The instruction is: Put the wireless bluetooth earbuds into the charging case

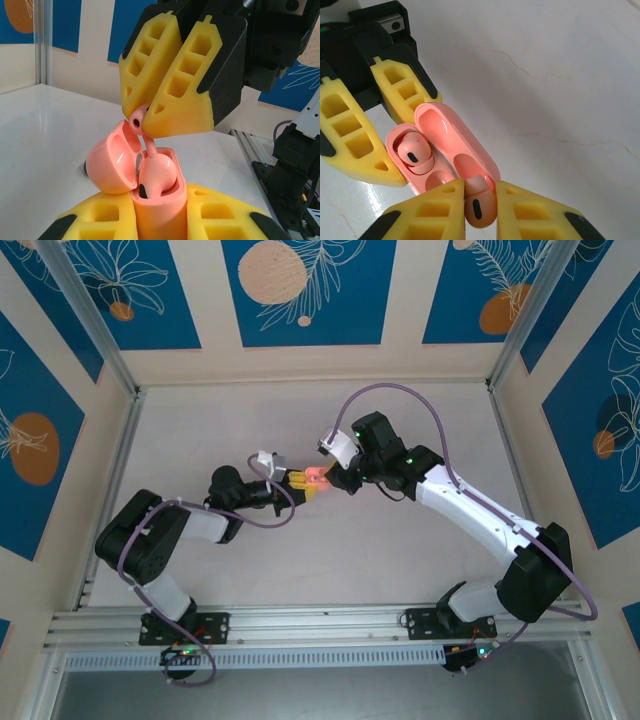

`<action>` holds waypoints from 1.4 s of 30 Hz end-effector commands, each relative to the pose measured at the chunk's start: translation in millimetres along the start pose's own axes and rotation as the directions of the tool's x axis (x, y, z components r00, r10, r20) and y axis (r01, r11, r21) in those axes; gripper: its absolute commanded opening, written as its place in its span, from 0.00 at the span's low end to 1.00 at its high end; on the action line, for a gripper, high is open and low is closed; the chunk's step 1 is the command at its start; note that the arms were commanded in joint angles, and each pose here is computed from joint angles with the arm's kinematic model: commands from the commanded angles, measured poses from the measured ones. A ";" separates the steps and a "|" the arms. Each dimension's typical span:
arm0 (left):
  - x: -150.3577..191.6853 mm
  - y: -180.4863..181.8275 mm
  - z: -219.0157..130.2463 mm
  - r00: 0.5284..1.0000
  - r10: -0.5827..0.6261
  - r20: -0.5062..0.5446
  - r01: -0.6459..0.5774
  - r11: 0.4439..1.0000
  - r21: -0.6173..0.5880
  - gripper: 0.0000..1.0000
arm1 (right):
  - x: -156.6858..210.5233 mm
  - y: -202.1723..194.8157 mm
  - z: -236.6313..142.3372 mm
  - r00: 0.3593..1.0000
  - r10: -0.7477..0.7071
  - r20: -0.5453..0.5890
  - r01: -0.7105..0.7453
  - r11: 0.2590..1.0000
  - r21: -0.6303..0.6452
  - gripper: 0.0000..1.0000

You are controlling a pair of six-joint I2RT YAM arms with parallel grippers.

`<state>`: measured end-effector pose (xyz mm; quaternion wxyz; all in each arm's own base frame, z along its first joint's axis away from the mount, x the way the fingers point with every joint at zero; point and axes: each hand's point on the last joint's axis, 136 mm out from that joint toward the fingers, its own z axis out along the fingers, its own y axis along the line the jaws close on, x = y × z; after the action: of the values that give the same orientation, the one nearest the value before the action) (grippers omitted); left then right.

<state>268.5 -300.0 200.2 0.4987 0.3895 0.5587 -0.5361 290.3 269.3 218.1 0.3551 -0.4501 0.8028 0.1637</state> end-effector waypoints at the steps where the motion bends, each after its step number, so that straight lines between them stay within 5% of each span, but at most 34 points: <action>1: -15.1 -9.3 5.0 0.998 0.056 0.037 -0.058 0.997 0.049 0.16 | -4.8 -2.6 -5.7 0.998 -0.062 -0.019 0.062 0.998 0.029 0.18; 22: -18.3 -10.6 4.8 0.997 0.065 0.042 -0.068 0.996 0.050 0.16 | 2.5 39.6 1.3 0.991 -0.124 -0.052 0.116 0.983 -0.140 0.20; 42: -20.3 -11.9 4.6 0.996 0.075 0.046 -0.078 0.996 0.052 0.16 | -32.4 42.0 -37.2 0.984 0.133 0.121 -0.084 0.936 -0.342 0.47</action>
<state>263.6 -301.2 200.3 0.4919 0.3986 0.5529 -0.5417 261.1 284.7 237.2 0.3110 -0.4554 0.7805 0.2945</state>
